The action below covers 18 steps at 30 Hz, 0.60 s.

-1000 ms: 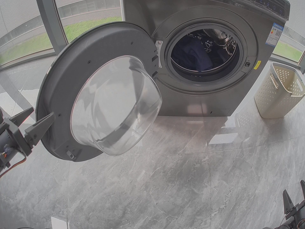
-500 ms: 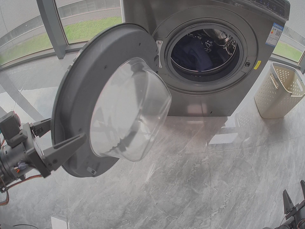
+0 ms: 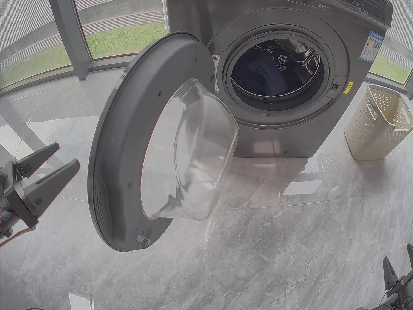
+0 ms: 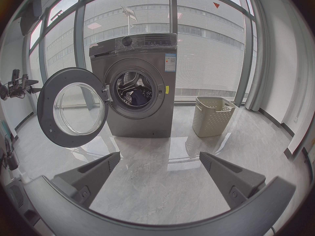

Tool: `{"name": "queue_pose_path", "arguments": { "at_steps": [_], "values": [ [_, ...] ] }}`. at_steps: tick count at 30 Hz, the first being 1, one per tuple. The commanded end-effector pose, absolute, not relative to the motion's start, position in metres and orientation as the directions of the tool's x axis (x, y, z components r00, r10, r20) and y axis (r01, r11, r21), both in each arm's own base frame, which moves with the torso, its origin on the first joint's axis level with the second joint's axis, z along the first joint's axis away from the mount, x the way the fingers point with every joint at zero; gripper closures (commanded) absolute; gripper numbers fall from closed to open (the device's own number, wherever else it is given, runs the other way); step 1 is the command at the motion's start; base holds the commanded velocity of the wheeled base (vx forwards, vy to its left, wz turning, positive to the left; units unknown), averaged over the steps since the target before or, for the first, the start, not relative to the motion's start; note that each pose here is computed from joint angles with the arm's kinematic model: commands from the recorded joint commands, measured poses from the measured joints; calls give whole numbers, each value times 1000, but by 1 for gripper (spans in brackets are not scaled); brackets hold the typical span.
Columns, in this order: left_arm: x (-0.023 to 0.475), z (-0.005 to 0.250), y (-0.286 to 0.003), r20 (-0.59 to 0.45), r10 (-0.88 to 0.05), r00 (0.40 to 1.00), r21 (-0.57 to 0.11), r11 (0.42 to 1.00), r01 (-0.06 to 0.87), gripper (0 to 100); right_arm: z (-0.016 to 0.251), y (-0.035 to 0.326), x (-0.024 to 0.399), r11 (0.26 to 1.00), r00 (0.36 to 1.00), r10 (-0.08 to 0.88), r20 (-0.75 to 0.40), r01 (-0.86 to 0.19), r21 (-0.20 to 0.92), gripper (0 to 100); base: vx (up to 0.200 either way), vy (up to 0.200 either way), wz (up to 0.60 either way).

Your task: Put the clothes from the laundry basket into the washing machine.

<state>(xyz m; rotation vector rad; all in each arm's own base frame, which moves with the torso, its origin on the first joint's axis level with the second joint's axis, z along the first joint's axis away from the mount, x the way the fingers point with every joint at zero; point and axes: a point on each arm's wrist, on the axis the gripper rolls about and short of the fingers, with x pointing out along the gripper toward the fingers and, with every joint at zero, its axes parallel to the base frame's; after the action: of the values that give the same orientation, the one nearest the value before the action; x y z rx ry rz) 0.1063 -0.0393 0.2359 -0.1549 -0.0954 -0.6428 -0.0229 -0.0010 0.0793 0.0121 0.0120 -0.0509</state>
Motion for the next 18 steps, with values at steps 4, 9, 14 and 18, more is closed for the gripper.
{"name": "queue_pose_path", "arguments": {
  "at_steps": [4, 9, 14, 18],
  "values": [
    [117, 230, -30, 95, -501, 860, -114, 853, 510, 0, 77, -1, -24, 999, 999, -51, -5, 51, 12, 0, 0, 0, 0],
    [135, 215, -36, 10, -521, 854, -99, 849, 519, 0, 77, -1, -24, 999, 999, -49, -5, 49, 12, 0, 0, 0, 0],
    [146, 208, -50, -35, -581, 813, -110, 811, 574, 0, 77, -1, -24, 999, 999, -51, -5, 51, 12, 0, 0, 0, 0],
    [151, 212, -69, -3, -657, 754, -113, 750, 652, 0, 77, -1, -24, 999, 999, -51, -5, 51, 12, 0, 0, 0, 0]
  ]
}}
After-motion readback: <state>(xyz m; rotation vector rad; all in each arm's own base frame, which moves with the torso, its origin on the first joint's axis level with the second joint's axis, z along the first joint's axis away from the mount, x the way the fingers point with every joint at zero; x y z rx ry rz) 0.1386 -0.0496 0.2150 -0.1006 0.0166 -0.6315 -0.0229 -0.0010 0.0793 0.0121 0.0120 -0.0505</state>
